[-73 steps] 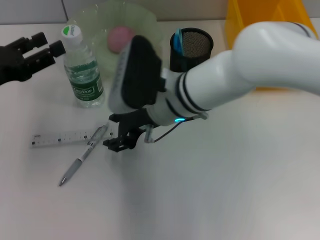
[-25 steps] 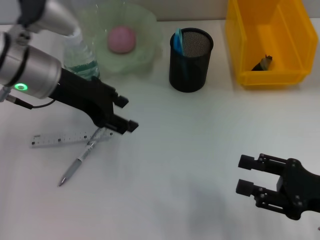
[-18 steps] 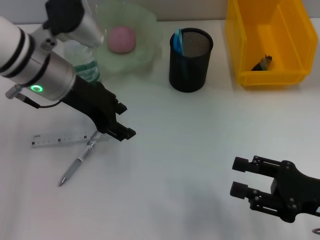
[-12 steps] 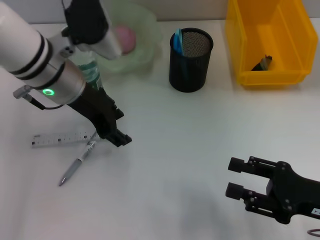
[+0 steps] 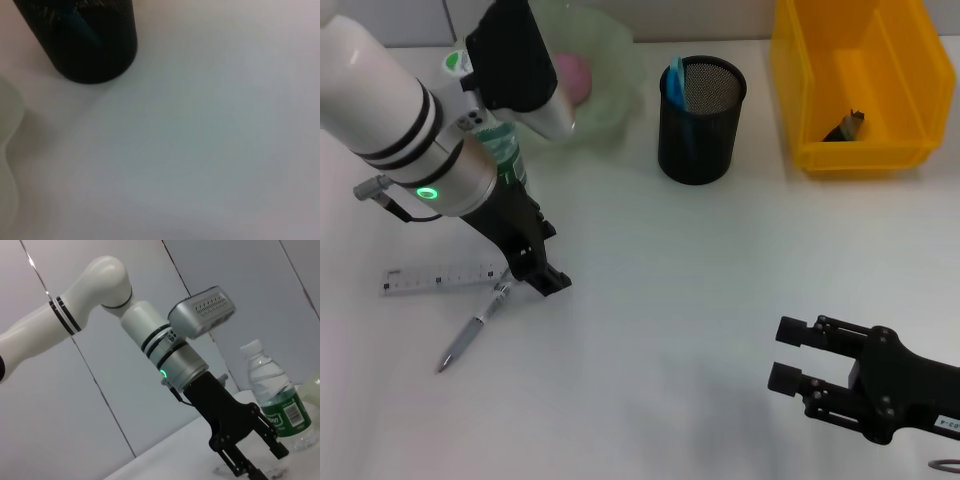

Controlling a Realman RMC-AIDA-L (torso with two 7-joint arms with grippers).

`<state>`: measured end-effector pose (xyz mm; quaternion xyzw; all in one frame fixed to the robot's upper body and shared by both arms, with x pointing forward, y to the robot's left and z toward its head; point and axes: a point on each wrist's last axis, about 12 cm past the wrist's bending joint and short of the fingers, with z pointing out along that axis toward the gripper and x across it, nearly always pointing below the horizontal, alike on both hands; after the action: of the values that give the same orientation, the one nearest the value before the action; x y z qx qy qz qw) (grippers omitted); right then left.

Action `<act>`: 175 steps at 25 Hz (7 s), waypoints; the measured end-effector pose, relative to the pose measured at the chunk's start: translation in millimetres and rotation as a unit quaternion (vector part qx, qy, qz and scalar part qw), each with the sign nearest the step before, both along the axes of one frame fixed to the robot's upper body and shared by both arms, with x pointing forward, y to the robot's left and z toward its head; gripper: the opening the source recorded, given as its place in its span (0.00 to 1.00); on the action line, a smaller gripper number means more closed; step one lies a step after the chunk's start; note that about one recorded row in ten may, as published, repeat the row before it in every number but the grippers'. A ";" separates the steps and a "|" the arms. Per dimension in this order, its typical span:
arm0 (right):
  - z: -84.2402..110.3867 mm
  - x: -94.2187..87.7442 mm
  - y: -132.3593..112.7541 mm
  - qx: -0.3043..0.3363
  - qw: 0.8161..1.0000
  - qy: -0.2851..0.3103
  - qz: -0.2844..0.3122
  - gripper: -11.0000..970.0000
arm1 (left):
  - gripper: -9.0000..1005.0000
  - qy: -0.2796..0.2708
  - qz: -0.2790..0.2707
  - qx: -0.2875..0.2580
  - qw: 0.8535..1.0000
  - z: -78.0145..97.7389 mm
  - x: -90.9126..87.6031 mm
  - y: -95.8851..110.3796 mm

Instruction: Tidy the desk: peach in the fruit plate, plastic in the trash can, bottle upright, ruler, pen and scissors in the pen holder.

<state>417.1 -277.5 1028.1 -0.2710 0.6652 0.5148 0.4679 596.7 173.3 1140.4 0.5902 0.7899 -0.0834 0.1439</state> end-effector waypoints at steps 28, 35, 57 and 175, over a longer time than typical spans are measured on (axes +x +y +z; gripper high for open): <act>2.4 9.5 7.7 0.010 1.000 0.002 0.009 0.64 | 0.69 -0.003 -0.008 0.022 1.000 -15.4 3.6 -3.3; 2.9 10.5 8.0 0.011 1.000 0.001 0.009 0.64 | 0.69 -0.001 -0.012 0.029 1.000 -16.6 2.4 -4.1; 3.5 11.5 10.2 0.016 1.000 0.003 0.013 0.64 | 0.62 -0.003 -0.012 0.039 0.999 -20.8 2.6 -2.9; -3.2 17.3 24.6 0.017 0.999 0.023 0.017 0.64 | 0.47 -0.236 0.128 -0.577 0.771 23.5 29.4 -62.8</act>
<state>434.4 -252.9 1024.9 -0.2622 0.6623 0.5398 0.4486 626.0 110.5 1163.9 0.2907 0.6028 -0.3622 0.6488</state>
